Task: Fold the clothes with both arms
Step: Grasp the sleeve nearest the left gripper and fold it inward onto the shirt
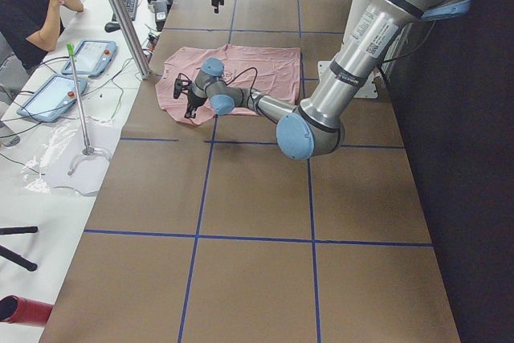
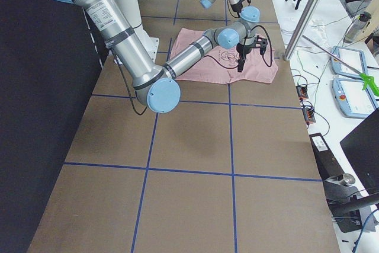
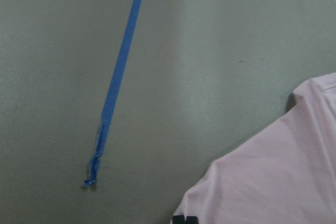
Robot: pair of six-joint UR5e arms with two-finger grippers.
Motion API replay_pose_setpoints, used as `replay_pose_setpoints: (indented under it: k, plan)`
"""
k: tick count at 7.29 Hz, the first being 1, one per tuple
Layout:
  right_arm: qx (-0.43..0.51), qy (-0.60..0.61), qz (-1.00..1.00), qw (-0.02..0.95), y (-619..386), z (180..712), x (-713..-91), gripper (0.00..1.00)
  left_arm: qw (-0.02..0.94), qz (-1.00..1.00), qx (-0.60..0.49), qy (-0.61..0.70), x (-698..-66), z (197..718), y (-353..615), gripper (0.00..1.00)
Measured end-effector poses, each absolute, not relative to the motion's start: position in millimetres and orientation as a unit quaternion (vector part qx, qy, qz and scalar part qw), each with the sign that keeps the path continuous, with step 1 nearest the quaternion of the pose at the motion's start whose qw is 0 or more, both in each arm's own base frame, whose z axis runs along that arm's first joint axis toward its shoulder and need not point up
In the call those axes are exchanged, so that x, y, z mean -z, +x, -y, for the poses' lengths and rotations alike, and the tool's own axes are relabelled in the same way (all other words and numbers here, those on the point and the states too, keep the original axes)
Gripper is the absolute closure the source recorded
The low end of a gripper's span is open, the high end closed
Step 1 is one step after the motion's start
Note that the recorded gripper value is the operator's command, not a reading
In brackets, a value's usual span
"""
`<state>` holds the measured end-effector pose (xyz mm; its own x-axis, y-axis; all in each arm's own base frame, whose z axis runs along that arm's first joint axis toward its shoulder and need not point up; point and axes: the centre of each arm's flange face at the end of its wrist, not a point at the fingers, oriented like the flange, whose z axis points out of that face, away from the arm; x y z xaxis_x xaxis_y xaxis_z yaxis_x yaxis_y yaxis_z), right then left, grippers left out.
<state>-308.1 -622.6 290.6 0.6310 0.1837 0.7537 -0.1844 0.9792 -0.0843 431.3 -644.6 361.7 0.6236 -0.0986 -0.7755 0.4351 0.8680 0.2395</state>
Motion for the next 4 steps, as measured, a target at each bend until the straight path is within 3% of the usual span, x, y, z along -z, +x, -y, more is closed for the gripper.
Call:
replay_pose_setpoints:
  k: [4]
  plan:
    - [-0.097,0.007,0.425,0.900,-301.3,612.5,-306.9,0.00,0.864,-0.429,0.216,0.153,-217.4,684.5,503.1,1.00]
